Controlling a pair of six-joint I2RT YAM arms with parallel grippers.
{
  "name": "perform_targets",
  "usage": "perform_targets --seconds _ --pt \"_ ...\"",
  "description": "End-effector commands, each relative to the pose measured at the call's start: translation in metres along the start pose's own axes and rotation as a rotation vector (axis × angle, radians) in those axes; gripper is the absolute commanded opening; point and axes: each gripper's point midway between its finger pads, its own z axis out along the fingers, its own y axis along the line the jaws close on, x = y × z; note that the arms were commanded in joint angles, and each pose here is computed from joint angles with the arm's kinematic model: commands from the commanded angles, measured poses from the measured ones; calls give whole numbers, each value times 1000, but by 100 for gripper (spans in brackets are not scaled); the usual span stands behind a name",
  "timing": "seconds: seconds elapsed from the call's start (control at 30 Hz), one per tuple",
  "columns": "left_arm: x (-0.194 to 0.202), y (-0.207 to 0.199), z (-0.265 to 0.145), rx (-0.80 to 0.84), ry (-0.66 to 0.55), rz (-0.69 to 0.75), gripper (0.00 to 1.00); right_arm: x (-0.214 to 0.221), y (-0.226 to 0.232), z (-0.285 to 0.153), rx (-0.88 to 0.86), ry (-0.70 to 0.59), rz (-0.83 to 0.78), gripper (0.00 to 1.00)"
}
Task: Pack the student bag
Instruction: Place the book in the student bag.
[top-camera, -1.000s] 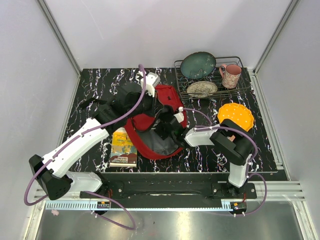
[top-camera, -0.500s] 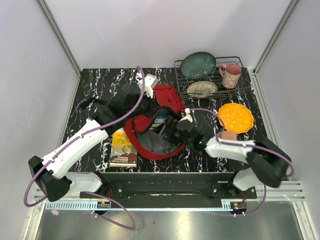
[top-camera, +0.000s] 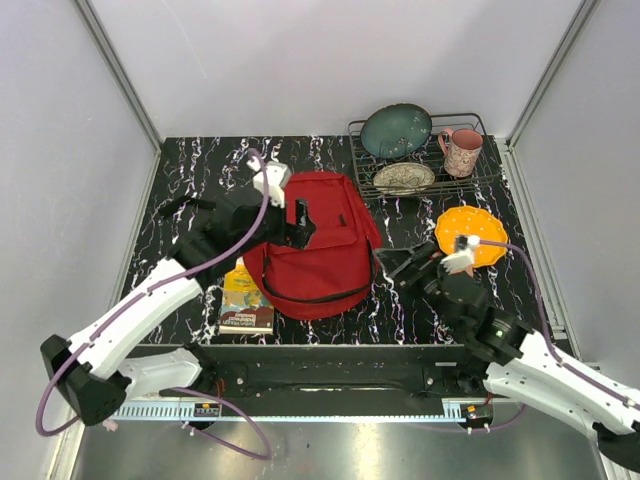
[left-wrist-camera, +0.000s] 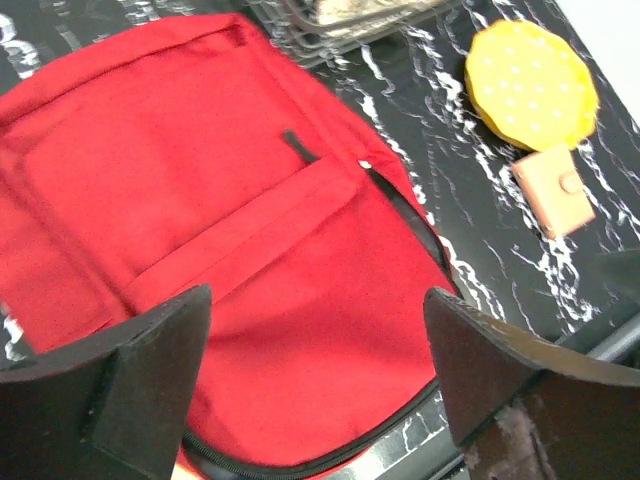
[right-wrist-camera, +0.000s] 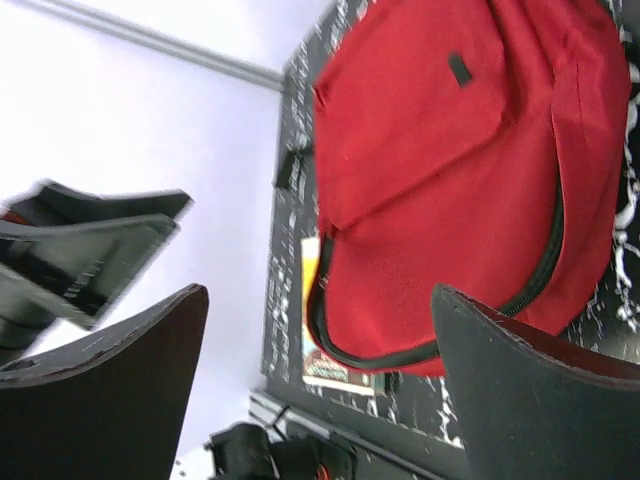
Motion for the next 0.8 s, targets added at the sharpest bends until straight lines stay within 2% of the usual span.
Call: perform_targets --seconds 0.0,0.1,0.23,0.27,0.33,0.37,0.47,0.6,0.63,0.77 --pt "-5 49 -27 -203 -108 -70 99 -37 9 -15 -5 -140 -105 98" --pt "21 84 -32 -296 -56 -152 99 -19 35 -3 -48 -35 -179 98" --pt "54 114 -35 -347 15 -280 99 41 45 41 -44 202 -276 100" --pt "63 125 -37 -374 25 -313 99 58 62 42 -108 293 -280 99" --pt "73 131 -41 -376 44 -361 99 88 68 60 -150 401 -298 100" --pt "79 140 -46 -401 45 -391 99 104 84 55 -226 500 -293 99" --pt "94 158 -57 -438 63 -472 99 142 100 59 -327 674 -270 100" --pt "104 173 -68 -445 65 -581 99 178 103 60 -384 798 -315 100" --pt "102 168 -69 -406 65 -597 99 189 92 66 -365 837 -322 100" --pt "102 180 -71 -401 47 -663 99 214 85 72 -375 953 -297 100"
